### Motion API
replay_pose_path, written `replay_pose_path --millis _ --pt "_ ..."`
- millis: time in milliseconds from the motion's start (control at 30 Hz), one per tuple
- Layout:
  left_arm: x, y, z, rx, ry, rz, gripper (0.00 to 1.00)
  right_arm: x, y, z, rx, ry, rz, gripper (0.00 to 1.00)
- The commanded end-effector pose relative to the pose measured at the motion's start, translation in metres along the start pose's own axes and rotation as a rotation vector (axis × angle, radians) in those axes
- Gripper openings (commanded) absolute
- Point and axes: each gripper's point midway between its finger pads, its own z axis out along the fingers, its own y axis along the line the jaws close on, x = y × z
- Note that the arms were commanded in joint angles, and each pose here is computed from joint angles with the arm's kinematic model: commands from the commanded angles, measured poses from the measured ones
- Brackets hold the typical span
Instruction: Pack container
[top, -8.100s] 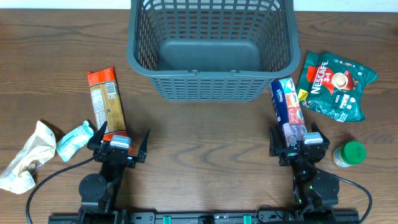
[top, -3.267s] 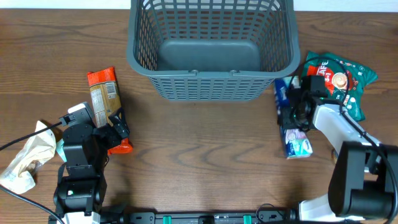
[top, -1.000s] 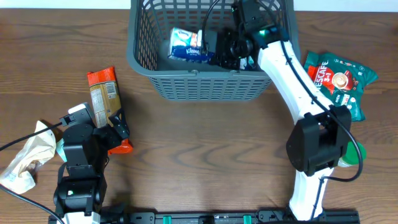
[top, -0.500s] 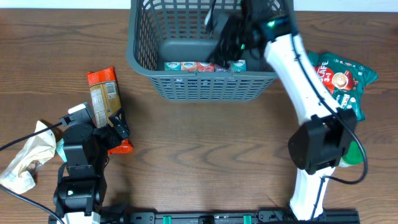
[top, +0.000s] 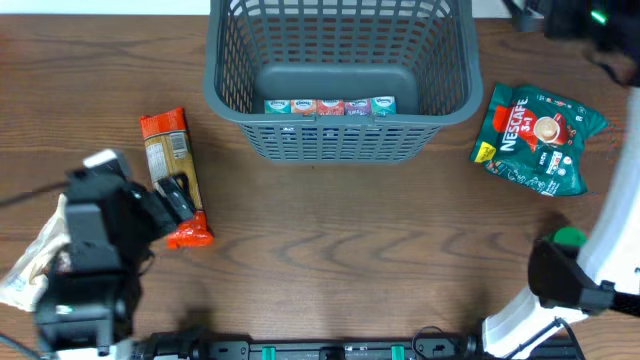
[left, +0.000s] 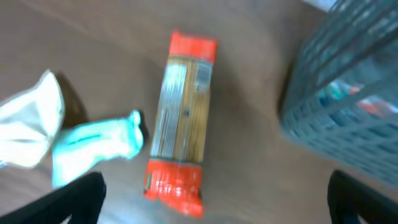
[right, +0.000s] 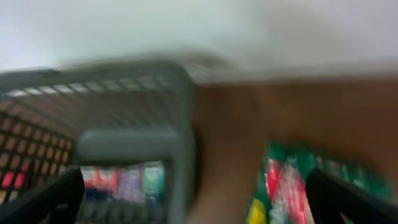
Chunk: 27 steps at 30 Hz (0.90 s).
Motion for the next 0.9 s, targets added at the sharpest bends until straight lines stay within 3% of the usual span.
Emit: replay_pose_path --millis 0,200,400,667,867 --pt "-0.028 -0.005 -0.015 -0.040 0.053 -0.007 0.99 0.041 -0.030 0.029 0.070 0.187 0.199 0.99" --pt "-0.042 -0.012 0.010 -0.083 0.187 0.077 0.99 0.106 -0.038 0.079 0.082 0.426 0.220 0.99" --pt "-0.023 -0.008 0.047 -0.136 0.344 0.092 0.99 0.181 -0.036 0.139 0.078 0.601 0.212 0.99" --pt "0.000 -0.003 0.089 -0.192 0.499 0.108 0.99 0.260 -0.027 0.186 0.060 0.704 0.170 0.99" --pt "0.002 -0.002 0.121 -0.186 0.481 0.165 0.99 0.282 -0.023 0.195 0.054 0.722 0.156 0.99"
